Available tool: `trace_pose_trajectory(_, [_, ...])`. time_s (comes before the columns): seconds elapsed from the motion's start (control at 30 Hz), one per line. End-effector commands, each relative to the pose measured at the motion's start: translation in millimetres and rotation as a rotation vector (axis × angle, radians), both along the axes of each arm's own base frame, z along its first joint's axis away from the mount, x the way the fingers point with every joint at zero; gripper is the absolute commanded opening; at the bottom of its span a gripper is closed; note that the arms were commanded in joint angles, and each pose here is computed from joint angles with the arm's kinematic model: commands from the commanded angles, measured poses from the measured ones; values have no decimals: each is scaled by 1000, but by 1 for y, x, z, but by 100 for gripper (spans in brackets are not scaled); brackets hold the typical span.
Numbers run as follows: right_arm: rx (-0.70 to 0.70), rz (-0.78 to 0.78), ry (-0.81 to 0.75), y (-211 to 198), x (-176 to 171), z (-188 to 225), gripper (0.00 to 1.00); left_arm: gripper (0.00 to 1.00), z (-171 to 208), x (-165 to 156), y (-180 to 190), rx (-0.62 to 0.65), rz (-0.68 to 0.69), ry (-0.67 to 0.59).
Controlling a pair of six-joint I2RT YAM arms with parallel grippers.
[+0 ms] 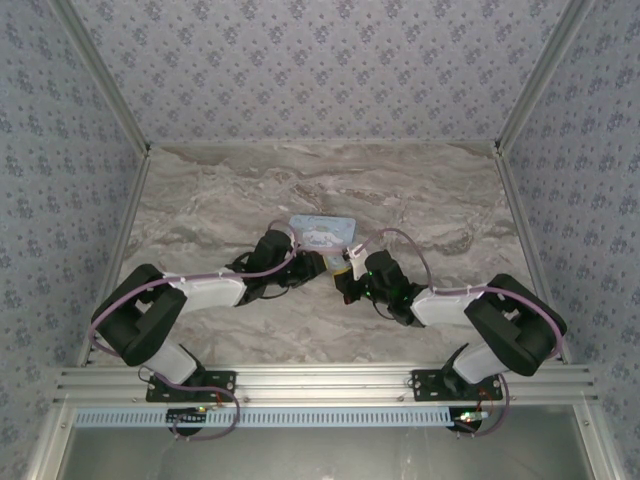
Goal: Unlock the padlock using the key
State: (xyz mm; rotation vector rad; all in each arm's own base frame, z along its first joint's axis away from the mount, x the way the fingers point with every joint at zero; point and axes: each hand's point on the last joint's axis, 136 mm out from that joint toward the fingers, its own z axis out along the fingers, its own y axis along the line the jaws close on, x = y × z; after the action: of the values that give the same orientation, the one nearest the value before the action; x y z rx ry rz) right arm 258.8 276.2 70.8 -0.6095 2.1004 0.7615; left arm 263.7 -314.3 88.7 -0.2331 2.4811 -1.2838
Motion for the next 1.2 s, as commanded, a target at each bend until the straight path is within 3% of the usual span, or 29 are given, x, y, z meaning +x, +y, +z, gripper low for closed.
trace_pose_trajectory(0.0, [46, 16, -37, 7, 7, 12, 0, 27, 33, -4, -17, -83, -69, -44])
trace_pose_trajectory(0.6, [98, 30, -41, 10, 18, 22, 0, 26, 38, -5, -17, -83, -81, -50])
trace_pose_trajectory(1.17, [44, -11, 27, -17, 1, -7, 0, 27, 47, -2, -10, -66, -61, -75])
